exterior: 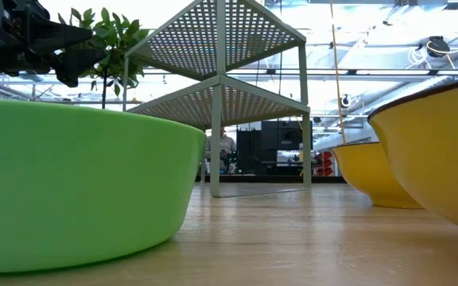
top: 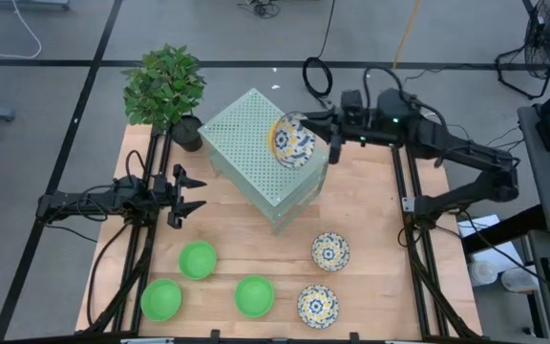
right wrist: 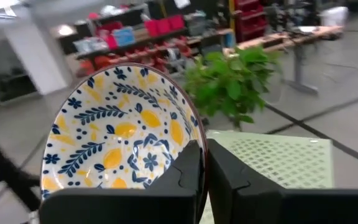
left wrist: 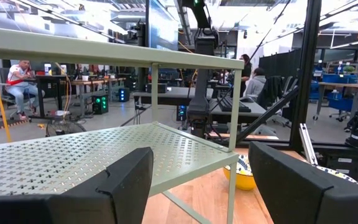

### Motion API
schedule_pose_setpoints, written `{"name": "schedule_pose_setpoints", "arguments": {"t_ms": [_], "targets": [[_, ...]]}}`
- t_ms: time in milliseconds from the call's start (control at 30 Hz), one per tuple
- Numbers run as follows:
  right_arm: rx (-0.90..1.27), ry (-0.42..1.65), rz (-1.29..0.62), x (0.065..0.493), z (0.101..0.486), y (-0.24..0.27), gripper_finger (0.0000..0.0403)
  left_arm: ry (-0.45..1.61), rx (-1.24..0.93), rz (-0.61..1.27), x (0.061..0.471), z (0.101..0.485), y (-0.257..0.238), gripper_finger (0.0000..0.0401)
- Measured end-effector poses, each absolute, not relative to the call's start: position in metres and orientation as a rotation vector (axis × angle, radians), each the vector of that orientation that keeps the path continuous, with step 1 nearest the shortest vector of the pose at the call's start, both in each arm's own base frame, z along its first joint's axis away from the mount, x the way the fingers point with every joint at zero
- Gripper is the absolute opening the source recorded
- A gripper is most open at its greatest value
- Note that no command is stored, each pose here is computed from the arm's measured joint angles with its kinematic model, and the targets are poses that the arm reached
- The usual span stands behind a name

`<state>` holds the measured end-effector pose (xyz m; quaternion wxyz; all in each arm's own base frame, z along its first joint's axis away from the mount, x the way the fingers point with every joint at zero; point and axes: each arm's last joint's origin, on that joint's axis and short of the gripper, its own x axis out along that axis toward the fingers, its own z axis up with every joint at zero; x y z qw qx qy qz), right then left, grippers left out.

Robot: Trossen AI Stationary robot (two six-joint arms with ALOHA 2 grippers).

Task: Pick & Place Mini bowls
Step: Put the top yellow patterned bowl on the shelf

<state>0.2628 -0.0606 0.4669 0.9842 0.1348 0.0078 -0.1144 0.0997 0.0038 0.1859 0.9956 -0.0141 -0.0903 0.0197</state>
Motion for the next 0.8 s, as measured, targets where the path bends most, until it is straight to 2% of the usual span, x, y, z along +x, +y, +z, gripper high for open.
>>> {"name": "schedule_pose_setpoints", "arguments": {"t_ms": [367,533,700,800], "targets": [[0.255,0.068,-0.295,0.282,0.506,-0.067,0.0002,-0.181,-0.028,0.039,0.1,0.186,0.004,0.0269],[0.255,0.021,-0.322,0.286,0.527,-0.069,0.0002,-0.181,-0.028,0.039,0.1,0.186,0.004,0.0269],[0.252,0.023,-0.319,0.291,0.529,-0.07,0.0001,-0.181,-0.028,0.039,0.1,0.186,0.004,0.0269],[0.24,0.029,-0.382,0.294,0.526,-0.075,0.0001,-0.181,-0.028,0.039,0.1,0.186,0.004,0.0269]]}}
